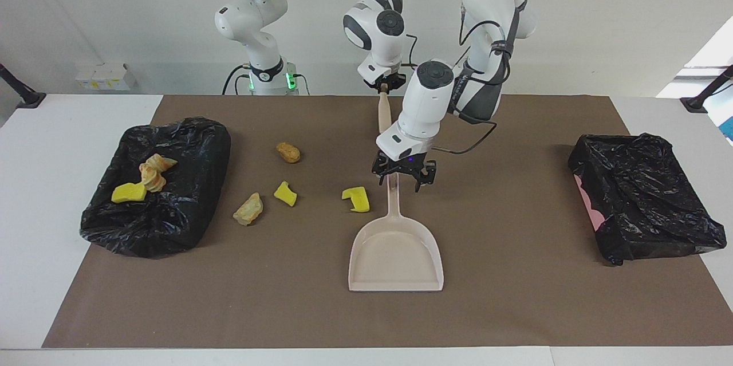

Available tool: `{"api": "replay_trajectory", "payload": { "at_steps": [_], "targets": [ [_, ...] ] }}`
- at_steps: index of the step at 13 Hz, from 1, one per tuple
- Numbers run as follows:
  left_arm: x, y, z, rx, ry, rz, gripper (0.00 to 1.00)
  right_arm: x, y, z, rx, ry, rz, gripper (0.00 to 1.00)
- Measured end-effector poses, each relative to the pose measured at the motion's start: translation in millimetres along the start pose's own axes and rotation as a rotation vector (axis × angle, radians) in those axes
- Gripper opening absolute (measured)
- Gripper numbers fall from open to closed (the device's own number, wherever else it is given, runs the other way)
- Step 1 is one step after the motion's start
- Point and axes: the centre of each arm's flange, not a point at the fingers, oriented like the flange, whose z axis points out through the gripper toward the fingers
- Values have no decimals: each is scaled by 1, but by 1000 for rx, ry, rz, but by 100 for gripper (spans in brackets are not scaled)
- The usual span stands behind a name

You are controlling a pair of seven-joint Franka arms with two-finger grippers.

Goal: Sweep and dump trash in bin
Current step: 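Grasp the dustpan handle with the left gripper while the right gripper takes the brush, then lower the dustpan with the left gripper while the right gripper sweeps scraps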

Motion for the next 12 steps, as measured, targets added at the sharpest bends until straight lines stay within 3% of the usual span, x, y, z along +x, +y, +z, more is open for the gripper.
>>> {"api": "replay_trajectory", "payload": {
  "at_steps": [3, 5, 7, 12],
  "targets": [
    [-5, 8, 18, 5, -15, -25, 100, 10, 16, -15, -12, -21, 43, 26],
    [-3, 3, 19, 12, -14, -37, 94, 26, 45, -47, -9, -41, 105, 26],
    [-3, -3, 23, 30, -17, -34, 67, 43, 77, -75, 2, -49, 135, 26],
    [-7, -6, 29, 43, -27, -32, 58, 117, 176, -99, -50, -36, 247, 26]
  ]
}}
